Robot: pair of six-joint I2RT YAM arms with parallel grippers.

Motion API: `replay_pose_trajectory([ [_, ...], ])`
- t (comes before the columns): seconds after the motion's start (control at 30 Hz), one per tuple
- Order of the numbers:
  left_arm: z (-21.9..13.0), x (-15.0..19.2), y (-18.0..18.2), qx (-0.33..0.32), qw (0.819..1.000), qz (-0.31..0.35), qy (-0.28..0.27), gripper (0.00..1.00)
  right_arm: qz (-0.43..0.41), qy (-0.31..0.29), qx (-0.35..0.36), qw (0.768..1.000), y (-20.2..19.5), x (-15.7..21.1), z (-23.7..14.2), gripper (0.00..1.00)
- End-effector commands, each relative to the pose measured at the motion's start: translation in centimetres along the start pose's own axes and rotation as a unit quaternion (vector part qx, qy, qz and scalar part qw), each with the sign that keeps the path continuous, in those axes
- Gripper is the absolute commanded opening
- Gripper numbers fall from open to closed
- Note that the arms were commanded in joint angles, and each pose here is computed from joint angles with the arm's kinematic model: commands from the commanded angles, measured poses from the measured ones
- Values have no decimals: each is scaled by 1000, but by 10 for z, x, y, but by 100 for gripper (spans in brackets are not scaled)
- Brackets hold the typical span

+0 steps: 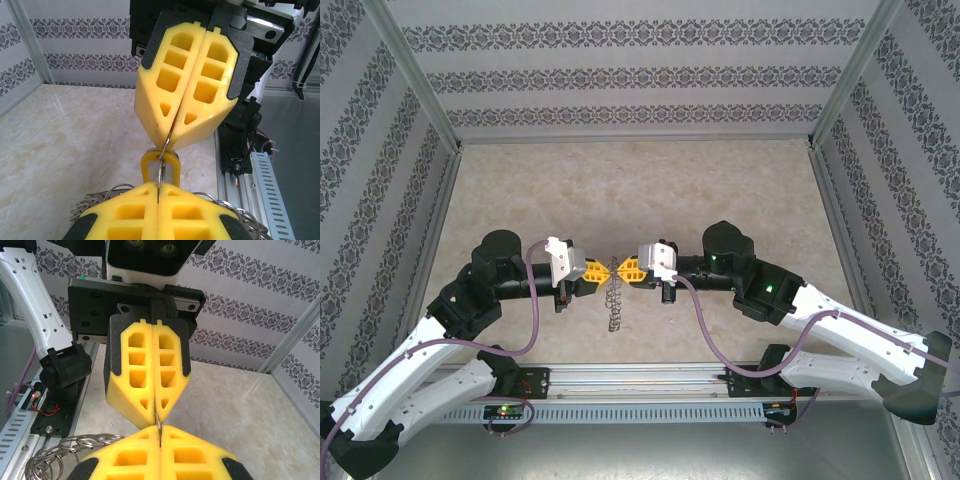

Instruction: Put the keys on the keyring

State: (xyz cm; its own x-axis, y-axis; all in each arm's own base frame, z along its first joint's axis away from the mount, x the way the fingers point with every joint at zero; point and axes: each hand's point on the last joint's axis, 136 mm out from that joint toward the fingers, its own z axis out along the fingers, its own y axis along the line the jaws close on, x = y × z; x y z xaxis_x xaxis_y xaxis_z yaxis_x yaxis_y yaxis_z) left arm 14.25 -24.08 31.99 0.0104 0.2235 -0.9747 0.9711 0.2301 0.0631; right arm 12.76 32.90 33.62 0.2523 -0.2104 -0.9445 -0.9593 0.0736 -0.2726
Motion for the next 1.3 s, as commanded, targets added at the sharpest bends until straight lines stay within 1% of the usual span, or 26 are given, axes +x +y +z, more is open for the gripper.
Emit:
replay_pose_trajectory([
  [0.0, -6, -17, -4, -3, 999, 25, -19, 0, -2, -23, -11, 1000, 5, -14, -6, 0],
  [0.37, -6, -18, -4, -2, 999, 26, -22, 0, 2, -24, -15, 1000, 5, -14, -4, 0],
  [0.87, -7, -18, -4, -2, 999, 26, -21, 0, 2, -16, 17, 1000, -8, -11, -1, 0],
  [1.27, -7, -18, -4, -4, 999, 27, -20, 0, 2, -15, 9, 1000, -5, -10, 0, 0],
])
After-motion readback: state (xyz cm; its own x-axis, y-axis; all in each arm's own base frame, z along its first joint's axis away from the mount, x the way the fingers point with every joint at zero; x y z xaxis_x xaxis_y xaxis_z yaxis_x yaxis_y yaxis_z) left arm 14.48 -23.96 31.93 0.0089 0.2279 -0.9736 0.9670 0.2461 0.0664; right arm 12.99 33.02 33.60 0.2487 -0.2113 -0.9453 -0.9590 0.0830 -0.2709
